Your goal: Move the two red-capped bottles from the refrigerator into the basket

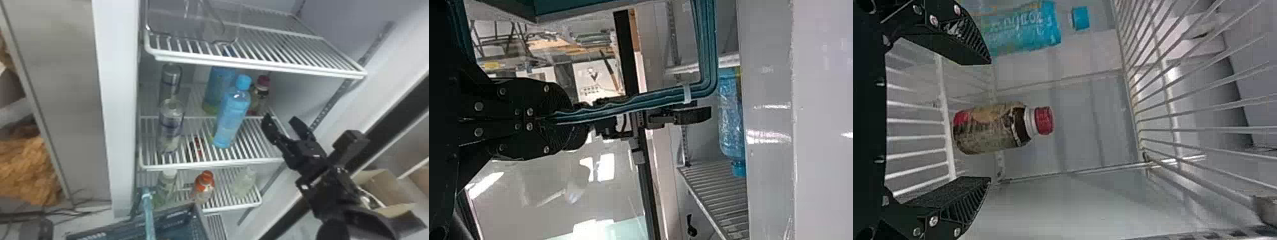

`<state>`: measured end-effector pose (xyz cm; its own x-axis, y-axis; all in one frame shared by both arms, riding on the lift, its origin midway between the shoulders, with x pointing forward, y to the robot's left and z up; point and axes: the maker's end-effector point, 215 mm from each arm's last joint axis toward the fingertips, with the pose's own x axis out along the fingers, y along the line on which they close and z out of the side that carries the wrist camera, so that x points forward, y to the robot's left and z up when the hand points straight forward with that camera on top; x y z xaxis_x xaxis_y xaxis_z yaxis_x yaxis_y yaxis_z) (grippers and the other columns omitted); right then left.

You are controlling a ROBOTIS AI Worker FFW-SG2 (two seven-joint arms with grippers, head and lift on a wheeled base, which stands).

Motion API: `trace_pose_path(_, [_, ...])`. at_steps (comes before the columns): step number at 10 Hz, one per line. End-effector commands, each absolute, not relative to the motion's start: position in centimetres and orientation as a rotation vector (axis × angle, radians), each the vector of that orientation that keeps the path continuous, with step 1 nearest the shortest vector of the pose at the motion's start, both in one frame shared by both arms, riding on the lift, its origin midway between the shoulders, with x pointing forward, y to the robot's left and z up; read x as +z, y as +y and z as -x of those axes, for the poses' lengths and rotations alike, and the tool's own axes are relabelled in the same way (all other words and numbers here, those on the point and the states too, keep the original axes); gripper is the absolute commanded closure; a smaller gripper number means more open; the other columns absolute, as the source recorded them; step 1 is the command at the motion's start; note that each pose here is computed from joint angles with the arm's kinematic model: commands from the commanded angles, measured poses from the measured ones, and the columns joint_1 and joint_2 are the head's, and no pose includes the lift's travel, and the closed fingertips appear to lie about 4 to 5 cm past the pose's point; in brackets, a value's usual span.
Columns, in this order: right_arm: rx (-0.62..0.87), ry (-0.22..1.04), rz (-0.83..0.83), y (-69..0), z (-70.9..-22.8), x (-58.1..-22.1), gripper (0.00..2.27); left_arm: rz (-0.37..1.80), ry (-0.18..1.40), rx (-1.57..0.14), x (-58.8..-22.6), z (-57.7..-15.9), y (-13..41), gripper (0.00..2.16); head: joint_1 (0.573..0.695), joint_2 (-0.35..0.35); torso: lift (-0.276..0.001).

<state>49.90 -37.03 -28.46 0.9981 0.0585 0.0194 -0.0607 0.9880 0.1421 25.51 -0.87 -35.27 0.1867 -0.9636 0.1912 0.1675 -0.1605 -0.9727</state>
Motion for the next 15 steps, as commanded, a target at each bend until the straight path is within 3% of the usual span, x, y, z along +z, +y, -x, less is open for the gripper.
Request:
trace_pose_path(1, [0.071, 0.002, -0.146, -36.4, -51.8, -29.3, 0.19, 1.316, 0.864, -1.251, -35.4, -25.3, -1.0, 1.2, 0.695, -0.35, 0.0])
trace_pose_path(15, [0.014, 0.108, -0.116, -36.3, -59.7, -31.8, 0.19, 1.318, 0.866, -1.247, -35.5, -25.3, -0.9, 1.2, 0.695, -0.35, 0.0])
